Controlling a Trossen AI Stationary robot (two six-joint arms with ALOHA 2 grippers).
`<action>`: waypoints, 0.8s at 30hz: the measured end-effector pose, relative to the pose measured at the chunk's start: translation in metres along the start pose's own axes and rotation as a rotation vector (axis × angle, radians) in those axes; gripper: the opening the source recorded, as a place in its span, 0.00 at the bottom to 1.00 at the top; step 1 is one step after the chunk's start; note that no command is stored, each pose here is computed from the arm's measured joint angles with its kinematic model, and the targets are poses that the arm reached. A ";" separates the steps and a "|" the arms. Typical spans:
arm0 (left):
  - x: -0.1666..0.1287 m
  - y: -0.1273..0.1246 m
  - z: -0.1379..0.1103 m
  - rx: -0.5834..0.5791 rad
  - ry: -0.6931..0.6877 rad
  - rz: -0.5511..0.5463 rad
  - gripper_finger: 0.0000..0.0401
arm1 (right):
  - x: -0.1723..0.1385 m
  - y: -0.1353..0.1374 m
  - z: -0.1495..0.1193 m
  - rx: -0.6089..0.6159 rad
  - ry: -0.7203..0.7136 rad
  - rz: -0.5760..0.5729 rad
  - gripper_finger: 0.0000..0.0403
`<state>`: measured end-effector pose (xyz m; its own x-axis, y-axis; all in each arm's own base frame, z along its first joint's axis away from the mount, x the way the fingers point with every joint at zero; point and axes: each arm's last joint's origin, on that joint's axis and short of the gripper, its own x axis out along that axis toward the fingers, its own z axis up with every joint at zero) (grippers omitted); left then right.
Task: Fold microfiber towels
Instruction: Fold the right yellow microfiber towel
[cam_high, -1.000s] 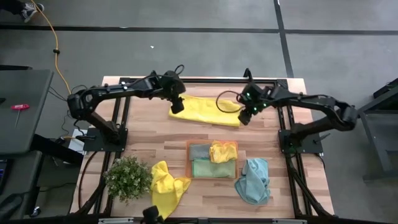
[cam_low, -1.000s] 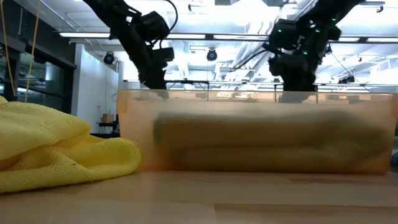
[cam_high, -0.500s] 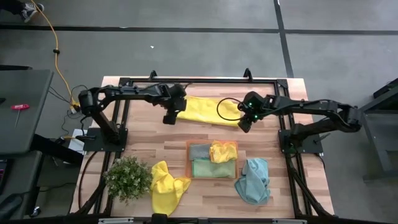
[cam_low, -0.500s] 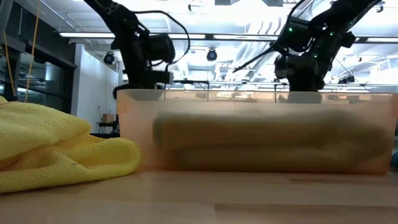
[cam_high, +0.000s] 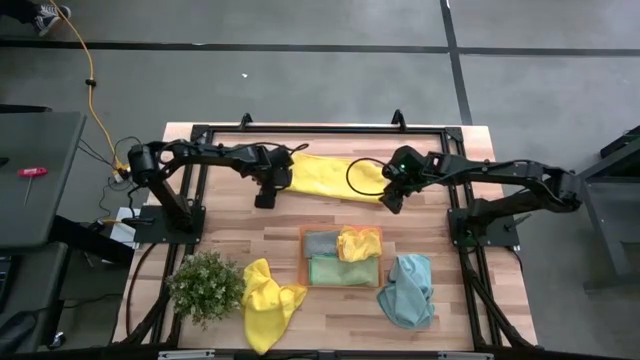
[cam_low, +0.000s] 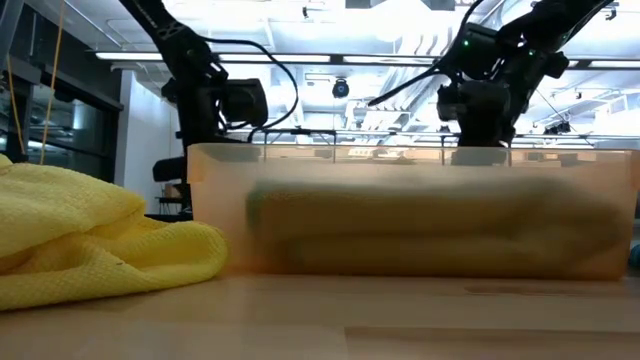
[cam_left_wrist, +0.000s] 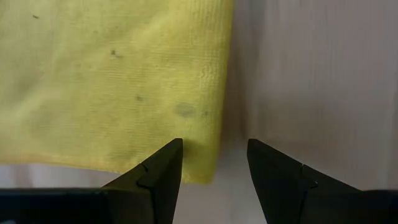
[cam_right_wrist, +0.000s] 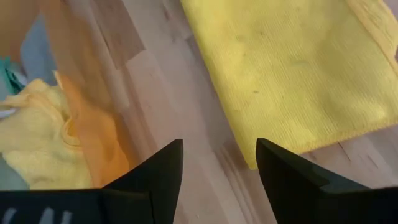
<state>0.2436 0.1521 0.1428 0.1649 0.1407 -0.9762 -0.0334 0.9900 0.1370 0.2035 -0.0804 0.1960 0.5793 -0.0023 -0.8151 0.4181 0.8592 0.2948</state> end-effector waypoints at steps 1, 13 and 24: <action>0.001 -0.002 0.000 -0.013 -0.001 -0.009 0.43 | 0.000 0.000 0.000 -0.017 -0.002 0.001 0.48; 0.010 -0.042 0.000 -0.106 0.031 -0.057 0.43 | 0.002 0.000 0.000 -0.281 0.007 -0.013 0.48; 0.010 -0.053 0.004 -0.199 0.034 -0.055 0.43 | 0.039 0.003 -0.006 -0.637 0.150 -0.106 0.48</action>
<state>0.2508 0.1008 0.1264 0.1389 0.0826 -0.9869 -0.2197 0.9743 0.0506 0.2236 -0.0751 0.1619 0.4346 -0.0715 -0.8978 -0.0550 0.9929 -0.1057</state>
